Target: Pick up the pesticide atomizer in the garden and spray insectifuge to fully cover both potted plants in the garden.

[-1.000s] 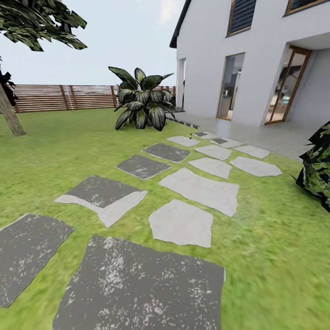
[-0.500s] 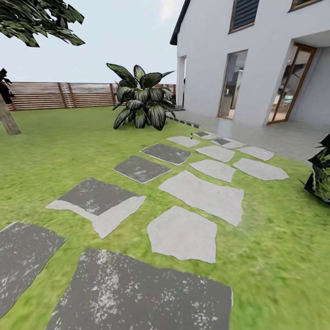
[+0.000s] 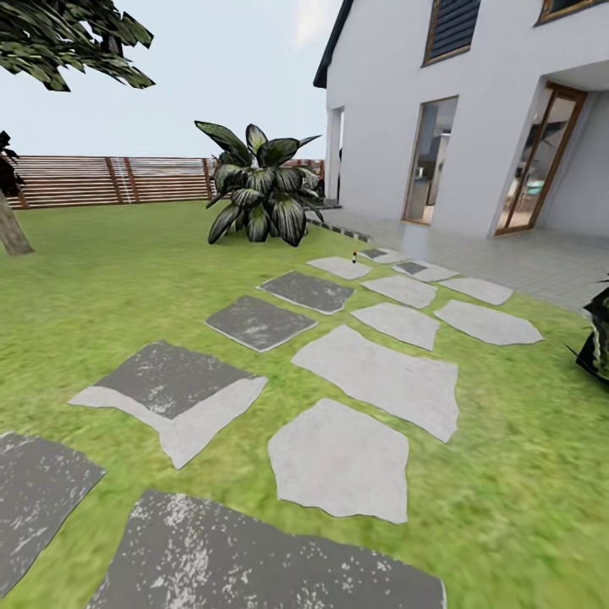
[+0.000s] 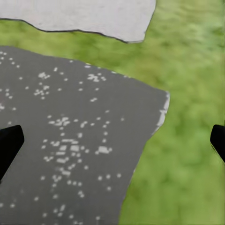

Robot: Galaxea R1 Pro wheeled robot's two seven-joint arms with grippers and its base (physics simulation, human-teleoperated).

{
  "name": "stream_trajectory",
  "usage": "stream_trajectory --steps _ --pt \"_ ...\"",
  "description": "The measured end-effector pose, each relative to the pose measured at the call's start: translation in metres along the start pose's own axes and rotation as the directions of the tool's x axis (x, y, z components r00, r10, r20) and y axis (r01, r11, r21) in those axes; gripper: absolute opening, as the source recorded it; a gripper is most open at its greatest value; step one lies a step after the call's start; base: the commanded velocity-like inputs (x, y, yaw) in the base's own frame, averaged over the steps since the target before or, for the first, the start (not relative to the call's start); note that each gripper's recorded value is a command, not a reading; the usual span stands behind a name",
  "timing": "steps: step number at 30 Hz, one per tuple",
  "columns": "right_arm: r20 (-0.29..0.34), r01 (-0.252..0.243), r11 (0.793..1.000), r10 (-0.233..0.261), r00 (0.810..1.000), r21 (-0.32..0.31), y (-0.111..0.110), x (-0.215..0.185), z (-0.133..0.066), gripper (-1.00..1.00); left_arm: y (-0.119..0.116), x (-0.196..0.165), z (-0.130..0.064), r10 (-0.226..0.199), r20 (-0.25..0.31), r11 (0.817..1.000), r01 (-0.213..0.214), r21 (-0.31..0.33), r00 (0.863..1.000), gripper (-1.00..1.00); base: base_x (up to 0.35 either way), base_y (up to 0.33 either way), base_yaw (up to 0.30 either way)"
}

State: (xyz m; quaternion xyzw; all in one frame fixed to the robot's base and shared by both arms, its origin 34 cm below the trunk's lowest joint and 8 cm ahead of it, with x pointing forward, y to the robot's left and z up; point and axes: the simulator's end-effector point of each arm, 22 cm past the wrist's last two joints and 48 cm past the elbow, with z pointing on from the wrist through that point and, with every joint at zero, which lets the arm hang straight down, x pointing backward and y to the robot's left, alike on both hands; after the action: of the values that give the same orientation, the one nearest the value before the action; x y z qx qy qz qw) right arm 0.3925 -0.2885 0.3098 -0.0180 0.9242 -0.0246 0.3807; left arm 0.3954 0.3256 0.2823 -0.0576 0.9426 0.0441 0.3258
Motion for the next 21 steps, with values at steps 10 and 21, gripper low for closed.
stream_trajectory --steps 10,21 --pt "0.001 0.000 1.000 0.000 1.000 0.000 0.0000 -0.0002 0.0000 1.00 0.0000 0.0005 -0.0002 0.000 -0.001 1.000 0.000 0.000 1.000 1.00 0.339 0.000 0.000" --pt "0.001 -0.001 1.000 0.001 1.000 0.001 -0.0002 -0.0005 0.0001 1.00 -0.0003 0.0003 -0.0001 0.002 0.000 1.000 -0.002 0.001 1.000 1.00 0.339 0.000 0.000"
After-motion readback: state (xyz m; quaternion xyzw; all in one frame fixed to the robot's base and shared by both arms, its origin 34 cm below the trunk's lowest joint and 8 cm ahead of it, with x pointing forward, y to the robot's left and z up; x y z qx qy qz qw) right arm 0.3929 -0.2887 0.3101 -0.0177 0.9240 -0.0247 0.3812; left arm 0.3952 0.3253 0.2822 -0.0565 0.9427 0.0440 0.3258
